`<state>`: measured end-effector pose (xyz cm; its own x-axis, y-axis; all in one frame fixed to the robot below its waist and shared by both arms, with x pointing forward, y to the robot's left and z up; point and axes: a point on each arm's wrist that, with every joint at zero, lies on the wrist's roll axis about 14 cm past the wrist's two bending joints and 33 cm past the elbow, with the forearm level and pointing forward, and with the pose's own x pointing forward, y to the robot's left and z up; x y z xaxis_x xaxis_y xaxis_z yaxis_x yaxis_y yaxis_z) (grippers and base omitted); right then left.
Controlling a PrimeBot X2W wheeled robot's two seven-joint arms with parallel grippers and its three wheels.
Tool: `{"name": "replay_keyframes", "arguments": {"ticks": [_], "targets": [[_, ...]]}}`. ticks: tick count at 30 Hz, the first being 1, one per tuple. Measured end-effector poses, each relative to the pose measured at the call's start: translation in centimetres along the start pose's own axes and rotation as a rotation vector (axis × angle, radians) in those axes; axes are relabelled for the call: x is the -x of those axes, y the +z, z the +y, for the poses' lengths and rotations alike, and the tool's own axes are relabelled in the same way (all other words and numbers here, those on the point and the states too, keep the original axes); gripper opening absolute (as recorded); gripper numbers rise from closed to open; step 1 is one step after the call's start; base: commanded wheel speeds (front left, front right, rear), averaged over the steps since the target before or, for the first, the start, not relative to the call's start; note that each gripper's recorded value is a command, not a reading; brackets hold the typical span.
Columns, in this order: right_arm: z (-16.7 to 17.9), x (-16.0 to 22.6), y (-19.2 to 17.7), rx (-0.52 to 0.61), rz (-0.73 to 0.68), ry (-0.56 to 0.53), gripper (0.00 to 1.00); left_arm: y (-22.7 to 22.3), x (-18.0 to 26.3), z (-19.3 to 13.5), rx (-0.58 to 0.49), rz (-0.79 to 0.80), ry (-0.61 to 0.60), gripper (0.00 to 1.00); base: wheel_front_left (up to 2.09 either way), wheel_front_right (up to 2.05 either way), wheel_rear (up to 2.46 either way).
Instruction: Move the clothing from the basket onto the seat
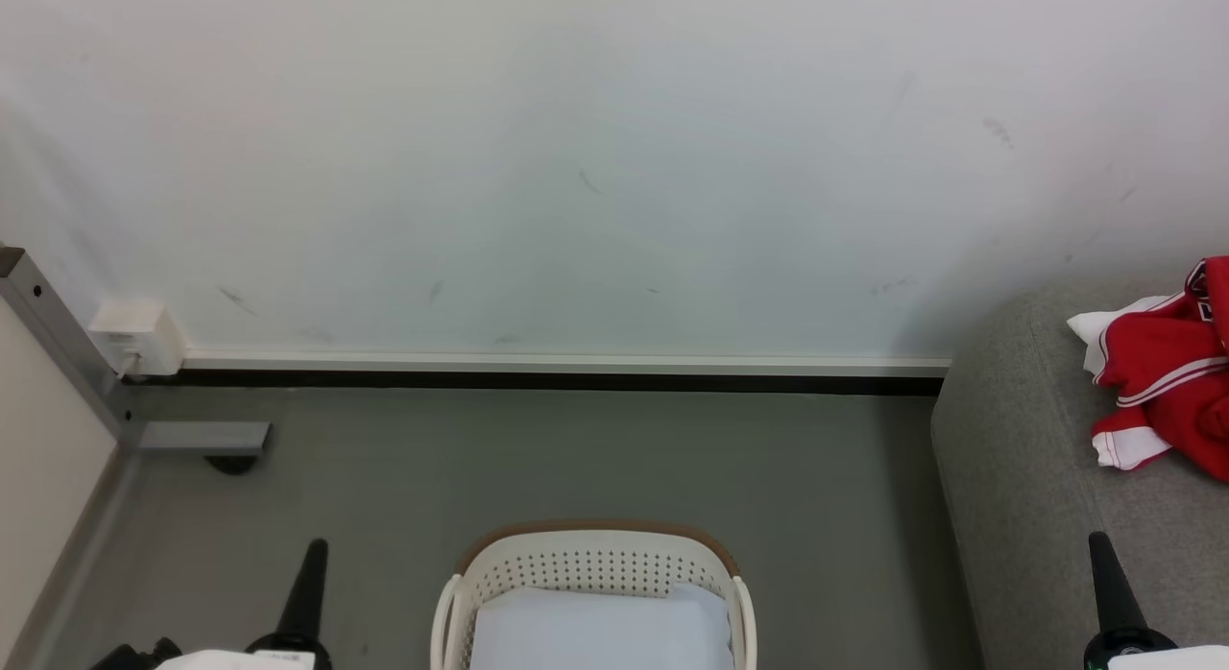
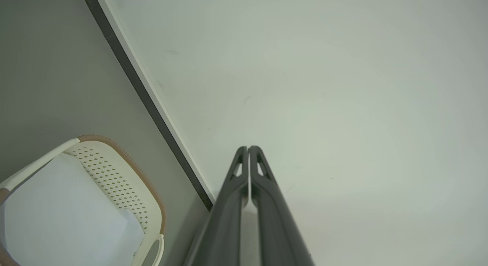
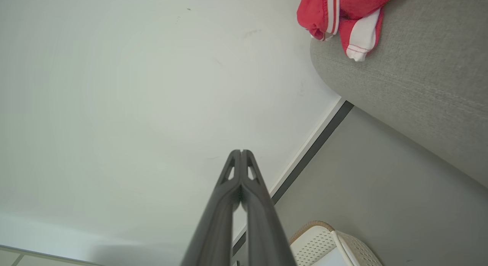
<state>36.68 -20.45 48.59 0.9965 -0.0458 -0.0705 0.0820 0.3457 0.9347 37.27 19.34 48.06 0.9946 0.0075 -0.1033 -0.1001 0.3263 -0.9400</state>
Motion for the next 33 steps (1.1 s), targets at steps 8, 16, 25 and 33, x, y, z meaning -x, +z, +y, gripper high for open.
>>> {"name": "replay_keyframes", "arguments": {"ticks": [8,16,25,33], "targets": [[0.5,-0.5,0.0,-0.073,0.007,0.014,0.00,0.2,-0.2,-0.3,0.067,-0.002,-0.013,0.00,0.00,0.00,0.00],[0.7,-0.7,0.0,-0.139,0.015,0.023,0.00,0.5,-0.5,-0.8,0.131,-0.003,-0.029,0.00,0.00,0.00,0.00],[1.2,-1.1,0.0,-0.209,0.020,0.037,0.00,0.7,-0.8,-1.2,0.196,-0.003,-0.050,0.00,0.00,0.00,0.00],[1.5,-1.4,0.0,-0.267,0.027,0.048,0.00,1.0,-1.0,-1.7,0.252,-0.004,-0.068,0.00,0.00,0.00,0.00]]}}
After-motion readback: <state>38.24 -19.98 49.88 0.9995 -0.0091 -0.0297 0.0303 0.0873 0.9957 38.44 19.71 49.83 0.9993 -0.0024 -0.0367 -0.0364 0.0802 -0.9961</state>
